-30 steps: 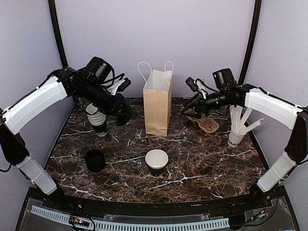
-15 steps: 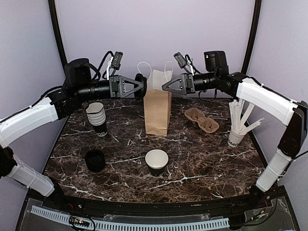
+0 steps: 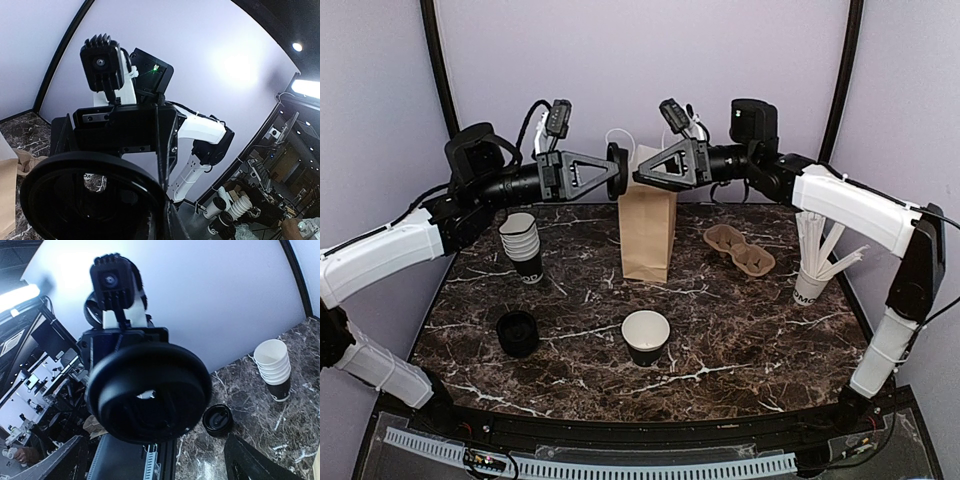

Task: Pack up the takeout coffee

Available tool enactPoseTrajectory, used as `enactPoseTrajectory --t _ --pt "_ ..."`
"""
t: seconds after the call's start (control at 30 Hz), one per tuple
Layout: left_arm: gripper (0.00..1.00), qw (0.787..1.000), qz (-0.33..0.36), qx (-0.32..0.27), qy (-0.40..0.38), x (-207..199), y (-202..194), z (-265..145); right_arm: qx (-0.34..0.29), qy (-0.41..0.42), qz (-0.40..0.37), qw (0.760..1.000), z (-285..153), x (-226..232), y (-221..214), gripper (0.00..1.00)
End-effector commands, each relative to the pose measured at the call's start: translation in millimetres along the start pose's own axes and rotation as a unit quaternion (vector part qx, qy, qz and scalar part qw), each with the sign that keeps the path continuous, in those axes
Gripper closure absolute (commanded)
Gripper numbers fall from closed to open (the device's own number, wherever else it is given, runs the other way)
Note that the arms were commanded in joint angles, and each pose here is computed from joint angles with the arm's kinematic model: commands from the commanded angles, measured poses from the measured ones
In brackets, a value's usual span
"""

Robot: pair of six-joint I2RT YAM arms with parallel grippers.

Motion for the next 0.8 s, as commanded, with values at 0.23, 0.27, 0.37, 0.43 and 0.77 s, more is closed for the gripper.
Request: enactPoseTrajectory --t 0.23,0.27,0.37,0.43,0.77 --pt "0.93 0.998 0.023 -0.027 -0.053 -21.1 14.6 -7.3 0.008 0.057 -0.028 0.998 15.4 20.4 7.9 0.01" --pt "0.93 0.998 0.023 -0.027 -0.054 -21.2 14.3 -7.3 0.009 0.058 -0.028 0.998 16.4 20.3 8.1 0.01" --pt "0.93 0.998 0.02 -0.022 -0.059 -21.2 12.0 -6.8 0.009 0.061 -0.031 0.998 18.7 22.1 10.5 0.01" --pt "0.93 0.998 0.019 -0.022 -0.062 -21.3 10.9 -6.8 0.011 0.064 -0.032 0.997 21.0 23.6 11.2 0.01" --pt "0.92 0.998 0.015 -0.02 -0.061 -17.6 6.1 -5.5 0.024 0.092 -0.026 0.995 27.2 26.0 6.2 0.1"
Point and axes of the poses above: each gripper's point midway between its finger pads, its own z axis out along the fingers, its own x axis along the line the jaws close on, y = z × x, the point moved 5 cm from there along -z, back along the fingers, and after that the axes turned 14 degrees about z, right-handed, at the moved point
